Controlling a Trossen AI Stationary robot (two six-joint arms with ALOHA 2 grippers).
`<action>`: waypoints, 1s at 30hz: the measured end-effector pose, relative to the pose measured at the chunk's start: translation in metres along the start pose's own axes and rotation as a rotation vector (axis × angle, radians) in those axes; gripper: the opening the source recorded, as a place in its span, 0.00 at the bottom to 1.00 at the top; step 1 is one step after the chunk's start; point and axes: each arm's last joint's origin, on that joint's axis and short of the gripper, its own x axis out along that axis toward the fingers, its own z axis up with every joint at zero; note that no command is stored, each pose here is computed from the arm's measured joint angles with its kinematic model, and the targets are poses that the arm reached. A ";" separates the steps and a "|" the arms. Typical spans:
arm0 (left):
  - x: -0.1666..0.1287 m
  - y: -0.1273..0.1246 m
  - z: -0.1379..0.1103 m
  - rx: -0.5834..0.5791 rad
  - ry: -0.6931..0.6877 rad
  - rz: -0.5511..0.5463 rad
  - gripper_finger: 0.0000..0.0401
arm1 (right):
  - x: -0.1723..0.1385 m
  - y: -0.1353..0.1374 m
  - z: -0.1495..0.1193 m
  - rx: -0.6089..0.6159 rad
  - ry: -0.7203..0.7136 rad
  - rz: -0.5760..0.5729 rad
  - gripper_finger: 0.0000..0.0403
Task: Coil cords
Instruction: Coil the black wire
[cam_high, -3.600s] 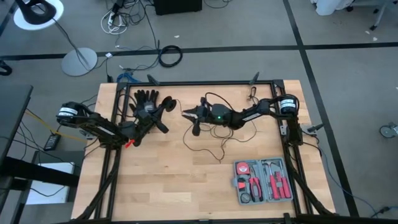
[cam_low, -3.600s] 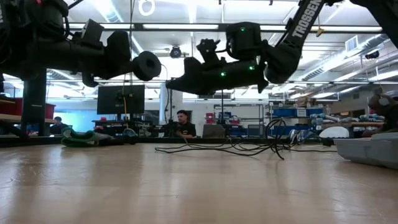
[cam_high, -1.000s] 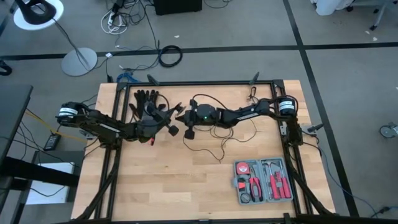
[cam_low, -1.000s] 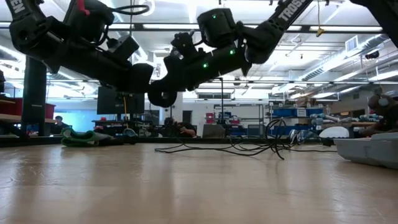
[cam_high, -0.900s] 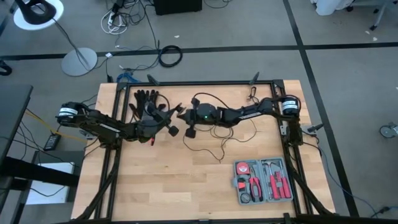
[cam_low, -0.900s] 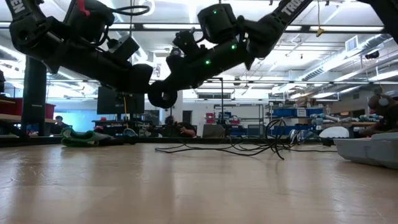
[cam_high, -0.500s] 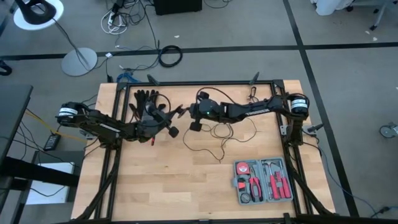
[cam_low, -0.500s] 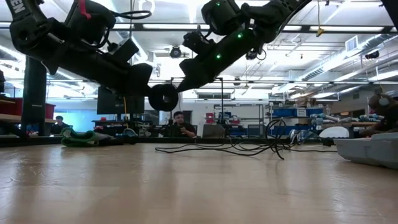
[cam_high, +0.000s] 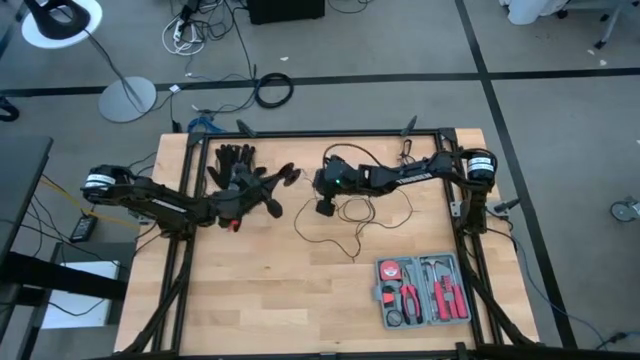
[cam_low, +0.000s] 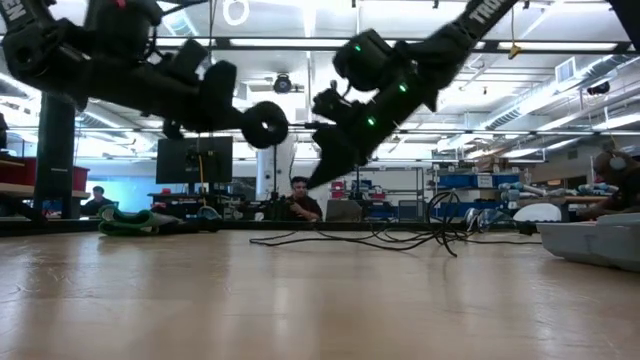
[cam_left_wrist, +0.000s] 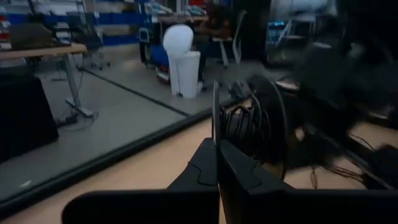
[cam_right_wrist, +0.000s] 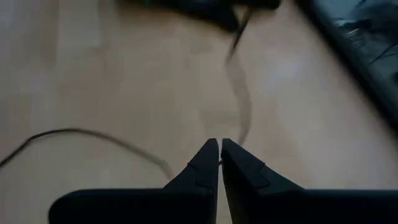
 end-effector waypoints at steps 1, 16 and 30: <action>-0.003 0.003 0.001 -0.009 -0.014 0.008 0.00 | 0.001 0.001 -0.007 0.023 -0.001 0.007 0.05; -0.019 0.019 -0.002 -0.054 -0.069 0.056 0.00 | 0.003 0.007 -0.059 0.185 -0.361 0.004 0.04; -0.019 0.019 -0.001 -0.047 -0.079 0.058 0.00 | 0.028 0.006 -0.038 0.015 -0.478 -0.124 0.23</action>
